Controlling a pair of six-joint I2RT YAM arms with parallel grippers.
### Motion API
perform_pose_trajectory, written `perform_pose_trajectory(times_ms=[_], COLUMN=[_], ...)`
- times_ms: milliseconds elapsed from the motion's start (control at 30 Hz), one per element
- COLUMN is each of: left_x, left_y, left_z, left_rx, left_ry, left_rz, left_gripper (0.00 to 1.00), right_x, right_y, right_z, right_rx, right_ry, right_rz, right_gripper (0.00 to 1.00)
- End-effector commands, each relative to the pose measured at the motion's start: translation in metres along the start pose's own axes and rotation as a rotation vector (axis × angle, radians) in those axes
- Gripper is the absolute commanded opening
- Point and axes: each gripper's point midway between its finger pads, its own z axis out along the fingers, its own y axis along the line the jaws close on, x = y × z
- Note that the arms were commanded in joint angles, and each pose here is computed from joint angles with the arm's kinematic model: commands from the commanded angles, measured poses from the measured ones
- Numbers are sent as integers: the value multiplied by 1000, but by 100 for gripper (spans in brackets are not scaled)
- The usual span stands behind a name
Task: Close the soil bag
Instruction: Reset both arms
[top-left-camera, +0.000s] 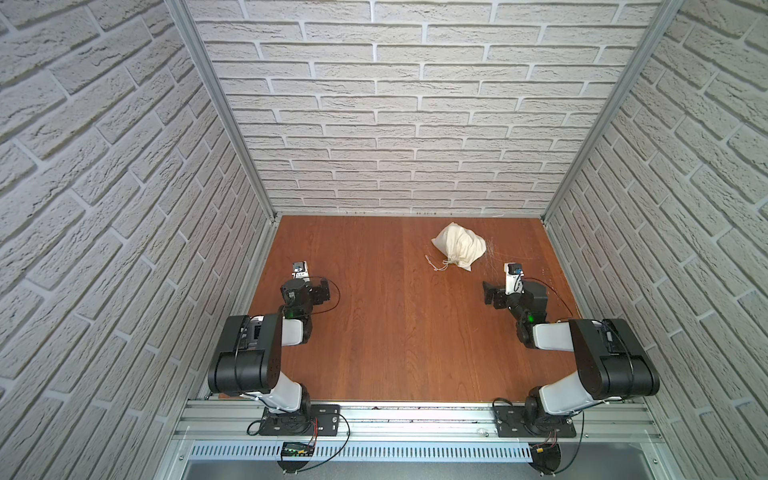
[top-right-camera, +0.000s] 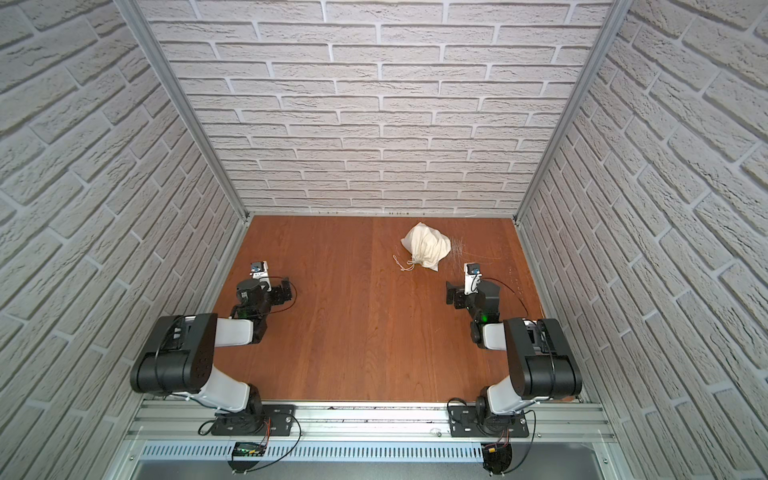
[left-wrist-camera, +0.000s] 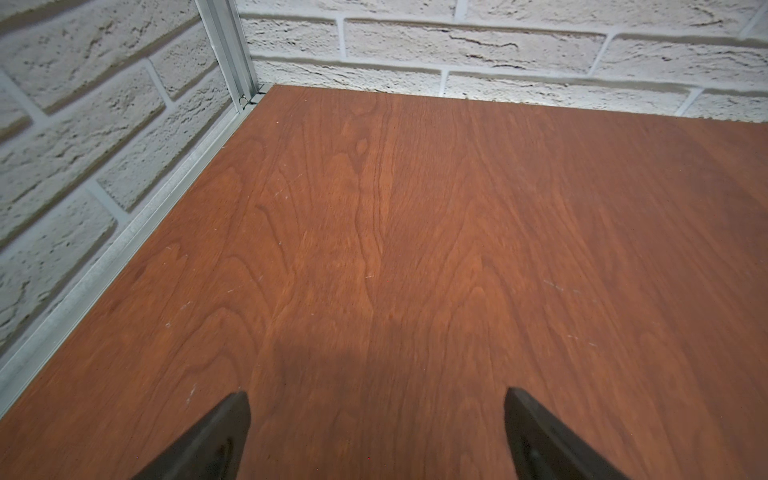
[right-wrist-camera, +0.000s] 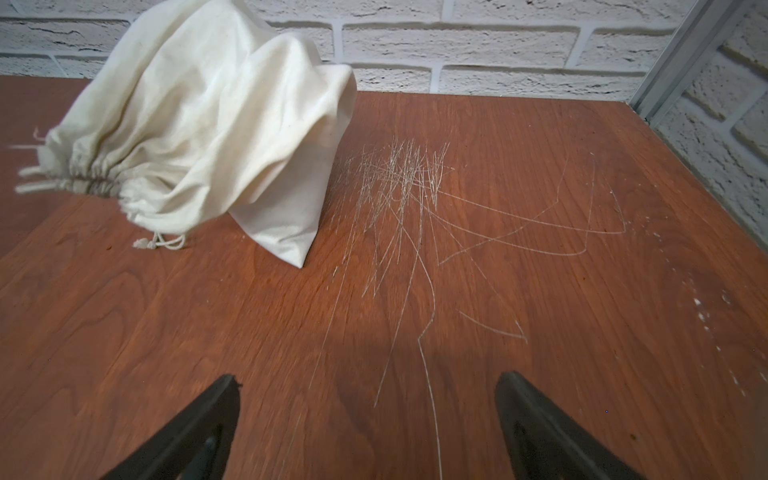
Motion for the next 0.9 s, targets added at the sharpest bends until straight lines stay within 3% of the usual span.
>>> perform_pose_trajectory(times_ms=[0, 867], left_x=[-13, -14], left_y=[0, -1], left_z=[2, 2], left_rx=[-7, -4], left_ry=[-44, -44], left_rz=[-4, -3], left_gripper=[98, 98], right_x=[-6, -7], right_y=[-13, -13], right_z=[4, 2], right_rx=[44, 47], right_ry=[5, -5], right_rz=[47, 46], right_gripper=[99, 99])
